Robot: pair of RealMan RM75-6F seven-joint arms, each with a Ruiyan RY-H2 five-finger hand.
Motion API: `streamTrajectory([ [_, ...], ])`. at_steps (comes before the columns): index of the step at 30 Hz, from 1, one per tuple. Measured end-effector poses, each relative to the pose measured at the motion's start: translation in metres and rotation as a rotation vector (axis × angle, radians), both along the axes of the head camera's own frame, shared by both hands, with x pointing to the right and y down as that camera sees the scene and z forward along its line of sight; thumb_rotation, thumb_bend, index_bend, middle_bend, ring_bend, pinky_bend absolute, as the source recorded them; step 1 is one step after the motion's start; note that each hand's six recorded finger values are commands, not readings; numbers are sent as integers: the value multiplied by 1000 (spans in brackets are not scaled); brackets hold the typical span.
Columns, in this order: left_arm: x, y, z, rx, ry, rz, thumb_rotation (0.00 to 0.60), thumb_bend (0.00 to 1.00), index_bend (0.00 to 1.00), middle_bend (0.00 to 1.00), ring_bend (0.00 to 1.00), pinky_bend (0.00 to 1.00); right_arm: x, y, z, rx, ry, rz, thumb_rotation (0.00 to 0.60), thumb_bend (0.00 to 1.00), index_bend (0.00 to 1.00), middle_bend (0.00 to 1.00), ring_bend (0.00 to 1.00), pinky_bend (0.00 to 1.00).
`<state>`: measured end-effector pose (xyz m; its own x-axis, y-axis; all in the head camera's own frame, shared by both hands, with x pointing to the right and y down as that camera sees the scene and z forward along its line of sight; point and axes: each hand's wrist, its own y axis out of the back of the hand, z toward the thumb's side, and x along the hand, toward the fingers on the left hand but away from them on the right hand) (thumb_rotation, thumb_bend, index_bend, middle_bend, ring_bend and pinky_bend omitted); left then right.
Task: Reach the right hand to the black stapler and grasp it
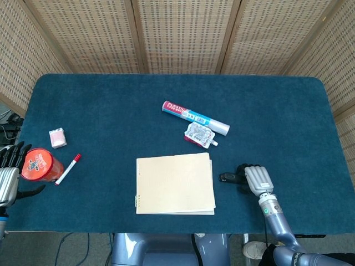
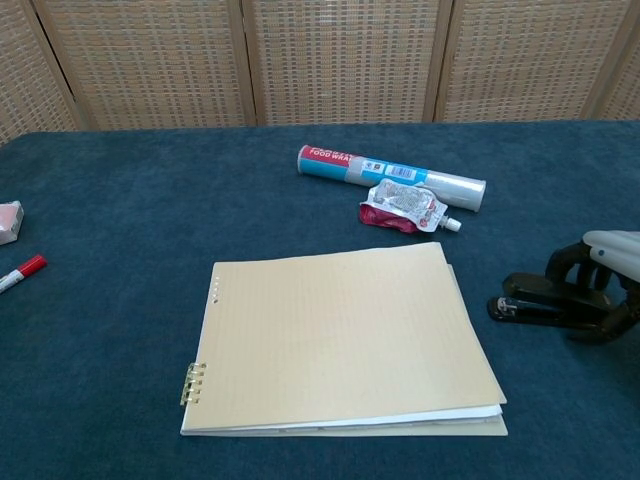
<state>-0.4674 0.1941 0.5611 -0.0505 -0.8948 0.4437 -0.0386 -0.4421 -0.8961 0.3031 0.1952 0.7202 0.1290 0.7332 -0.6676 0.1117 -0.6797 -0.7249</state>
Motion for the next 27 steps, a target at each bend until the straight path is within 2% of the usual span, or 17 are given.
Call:
streamTrajectory([
  [4, 0, 0, 0, -2, -1, 0, 600, 0, 0, 0, 0, 0, -1, 1, 3, -2, 10, -17, 600, 394, 512, 512, 465, 430],
  [8, 0, 0, 0, -2, -1, 1, 600, 0, 0, 0, 0, 0, -2, 1, 6, 4, 28, -41, 600, 498, 571, 570, 519, 494],
  [12, 0, 0, 0, -2, 0, 0, 600, 0, 0, 0, 0, 0, -3, 1, 6, 10, 38, -65, 600, 562, 609, 605, 554, 500],
  [19, -2, 0, 1, -5, 2, -3, 600, 0, 0, 0, 0, 0, -13, -4, -6, 22, -2, -83, 600, 576, 618, 614, 563, 503],
  [22, -2, -1, 2, -8, 2, -6, 600, 0, 0, 0, 0, 0, -24, -13, -18, 44, -41, -90, 600, 580, 620, 615, 564, 503],
  [27, -3, -2, 3, -11, -2, -11, 600, 0, 0, 0, 0, 0, -56, -46, -47, 81, -107, -122, 600, 584, 620, 615, 564, 502],
])
